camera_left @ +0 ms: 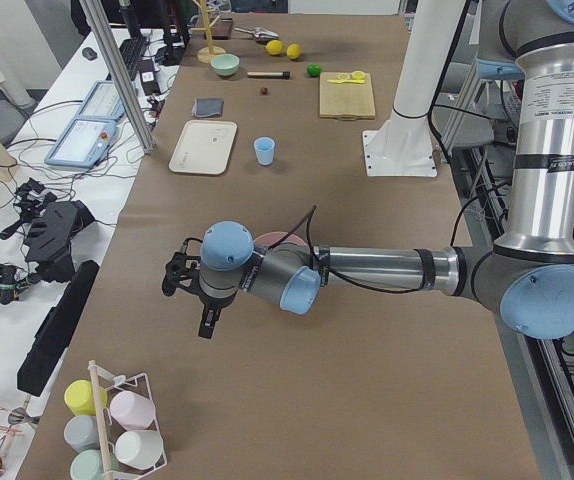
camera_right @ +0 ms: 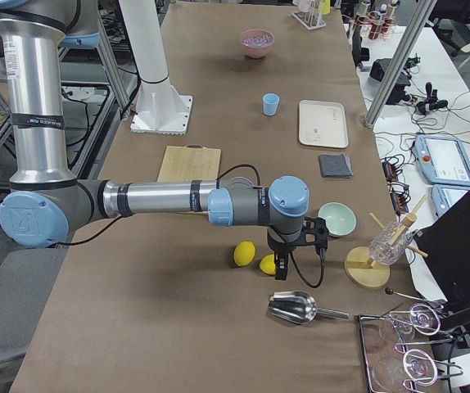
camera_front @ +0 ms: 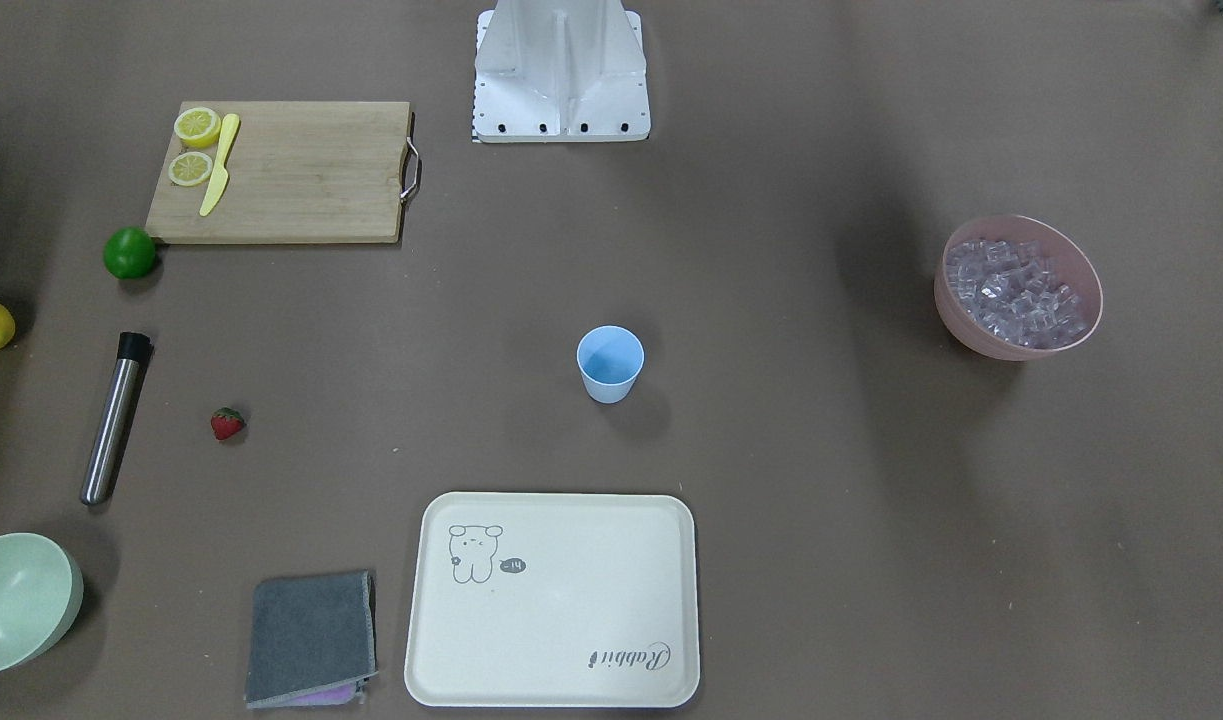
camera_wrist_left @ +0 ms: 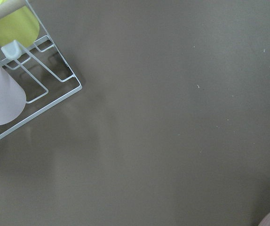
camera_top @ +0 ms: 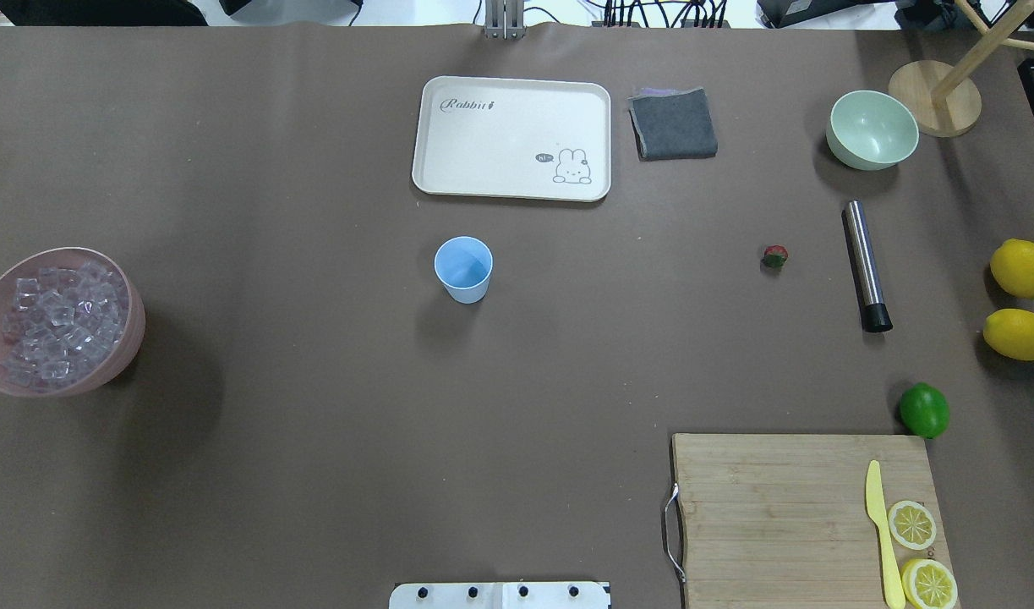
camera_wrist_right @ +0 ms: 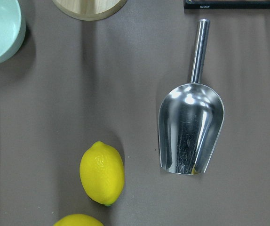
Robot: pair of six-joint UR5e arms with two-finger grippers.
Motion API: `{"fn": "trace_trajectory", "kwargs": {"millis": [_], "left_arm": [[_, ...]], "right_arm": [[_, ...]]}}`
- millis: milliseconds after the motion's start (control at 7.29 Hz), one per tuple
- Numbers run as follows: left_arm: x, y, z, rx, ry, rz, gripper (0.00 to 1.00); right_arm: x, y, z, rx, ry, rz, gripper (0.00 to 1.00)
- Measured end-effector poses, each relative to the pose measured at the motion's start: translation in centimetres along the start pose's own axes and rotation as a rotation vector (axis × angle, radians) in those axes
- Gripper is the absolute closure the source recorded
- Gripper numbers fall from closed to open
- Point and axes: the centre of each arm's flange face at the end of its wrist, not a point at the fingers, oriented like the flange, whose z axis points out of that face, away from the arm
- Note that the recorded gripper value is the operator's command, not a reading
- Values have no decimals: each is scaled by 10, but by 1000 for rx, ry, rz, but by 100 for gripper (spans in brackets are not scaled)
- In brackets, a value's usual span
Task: Mash ice and strawberries in cup
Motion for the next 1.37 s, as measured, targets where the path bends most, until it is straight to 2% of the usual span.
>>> {"fn": "trace_trajectory", "kwargs": {"millis": [274,686,1234,1371], "left_arm": [[23,-5,-7,15,11,-44,3],[108,8,-2,9,19,-125,3],[211,55,38,-13,9,-237,4],[222,66,50,-13,13,-252,9]], "right_arm": [[1,-1,2,-2,4,2,0],[-1,-1,0,1,0,3,0],[-3,-2,1,0,-3,-3,0],[-3,-2,1,-1,-3,-2,0]]}}
